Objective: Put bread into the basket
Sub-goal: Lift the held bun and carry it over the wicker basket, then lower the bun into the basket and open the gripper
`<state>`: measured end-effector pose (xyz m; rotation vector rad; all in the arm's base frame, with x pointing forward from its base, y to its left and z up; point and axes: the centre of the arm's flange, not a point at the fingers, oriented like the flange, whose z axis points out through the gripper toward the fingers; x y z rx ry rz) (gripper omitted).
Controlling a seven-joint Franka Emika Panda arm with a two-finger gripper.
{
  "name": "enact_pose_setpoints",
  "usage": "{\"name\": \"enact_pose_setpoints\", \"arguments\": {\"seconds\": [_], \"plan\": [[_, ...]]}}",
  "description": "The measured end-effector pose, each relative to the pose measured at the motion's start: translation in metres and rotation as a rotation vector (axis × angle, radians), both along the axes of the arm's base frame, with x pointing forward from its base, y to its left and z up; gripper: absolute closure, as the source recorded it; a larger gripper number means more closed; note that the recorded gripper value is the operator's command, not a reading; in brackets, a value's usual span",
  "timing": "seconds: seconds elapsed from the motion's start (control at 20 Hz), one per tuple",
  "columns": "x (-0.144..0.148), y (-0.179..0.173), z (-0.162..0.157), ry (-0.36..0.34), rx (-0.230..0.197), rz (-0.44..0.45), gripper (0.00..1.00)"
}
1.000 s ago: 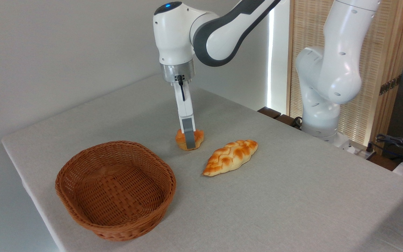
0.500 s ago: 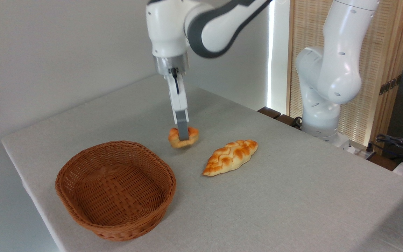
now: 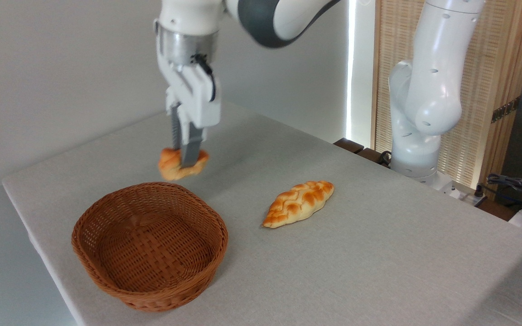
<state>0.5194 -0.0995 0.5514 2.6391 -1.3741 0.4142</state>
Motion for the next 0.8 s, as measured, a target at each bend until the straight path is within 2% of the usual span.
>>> {"name": "enact_pose_setpoints", "arguments": {"seconds": [0.2,0.25,0.35,0.4,0.55,0.8], "plan": [[0.034,-0.034,-0.037,-0.075,-0.058,0.123,0.55],[0.04,-0.044,-0.048,-0.084,-0.058,0.131,0.46],[0.049,-0.06,-0.074,-0.089,-0.035,0.132,0.11],[0.052,-0.064,-0.084,-0.086,-0.022,0.13,0.0],[0.057,-0.069,-0.099,-0.072,0.001,0.128,0.0],[0.057,-0.073,-0.1,-0.072,0.003,0.122,0.0]]}}
